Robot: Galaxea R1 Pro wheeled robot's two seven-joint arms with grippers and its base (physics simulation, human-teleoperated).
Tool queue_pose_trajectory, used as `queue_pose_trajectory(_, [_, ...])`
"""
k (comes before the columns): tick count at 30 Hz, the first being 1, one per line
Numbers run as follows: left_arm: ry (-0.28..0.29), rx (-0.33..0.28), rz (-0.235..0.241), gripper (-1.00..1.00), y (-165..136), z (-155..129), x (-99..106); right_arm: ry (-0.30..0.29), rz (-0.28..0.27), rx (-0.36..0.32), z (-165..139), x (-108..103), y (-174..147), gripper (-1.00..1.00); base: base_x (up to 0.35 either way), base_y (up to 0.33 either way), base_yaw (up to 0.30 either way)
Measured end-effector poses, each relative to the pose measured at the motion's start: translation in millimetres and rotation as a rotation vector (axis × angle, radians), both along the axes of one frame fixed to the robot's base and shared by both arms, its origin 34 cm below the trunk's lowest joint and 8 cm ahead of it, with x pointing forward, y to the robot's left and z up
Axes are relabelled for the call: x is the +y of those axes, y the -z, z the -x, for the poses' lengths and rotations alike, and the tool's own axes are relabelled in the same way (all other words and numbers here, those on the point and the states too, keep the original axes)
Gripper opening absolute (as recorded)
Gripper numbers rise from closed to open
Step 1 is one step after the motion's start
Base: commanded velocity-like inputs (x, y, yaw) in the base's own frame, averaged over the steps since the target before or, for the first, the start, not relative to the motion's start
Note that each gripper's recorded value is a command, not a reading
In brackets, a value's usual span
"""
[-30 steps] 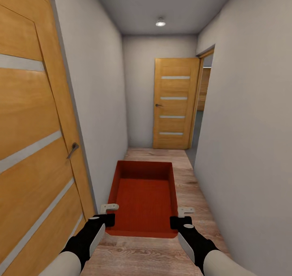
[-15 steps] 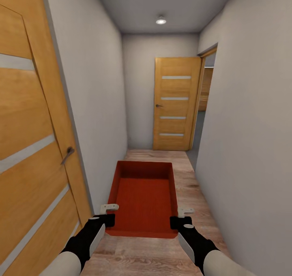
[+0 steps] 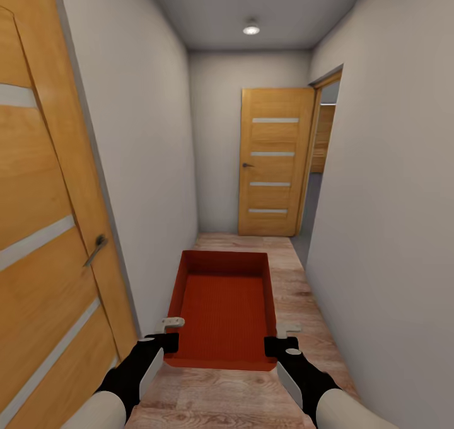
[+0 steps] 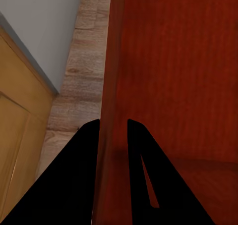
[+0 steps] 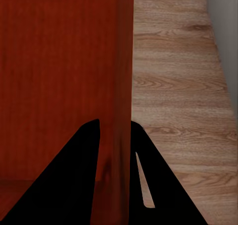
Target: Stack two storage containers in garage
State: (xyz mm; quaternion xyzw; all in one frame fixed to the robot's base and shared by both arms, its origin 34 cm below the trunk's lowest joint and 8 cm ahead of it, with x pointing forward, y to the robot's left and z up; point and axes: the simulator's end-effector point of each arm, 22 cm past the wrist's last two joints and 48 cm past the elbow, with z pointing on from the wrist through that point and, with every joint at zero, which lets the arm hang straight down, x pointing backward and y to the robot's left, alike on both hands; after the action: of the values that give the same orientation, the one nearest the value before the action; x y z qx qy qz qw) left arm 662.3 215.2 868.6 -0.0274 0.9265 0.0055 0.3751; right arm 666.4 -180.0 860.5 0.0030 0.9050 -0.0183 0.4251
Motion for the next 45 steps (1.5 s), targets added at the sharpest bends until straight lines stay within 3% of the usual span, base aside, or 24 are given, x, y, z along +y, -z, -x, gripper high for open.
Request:
queue_pose_trajectory(40, [0.001,0.001,0.003,-1.0,0.5,0.2,0.4,-0.003,0.004,0.001,-0.3,0.5,-0.6,-1.0,0.321,0.0,0.0])
queue_pose_trajectory(45, [-0.002,-0.007,0.006,-1.0,-0.8,-2.0,0.3,-0.001,-0.003,-0.009,-2.1,0.8,-1.3,-1.0,0.0,0.0,0.0])
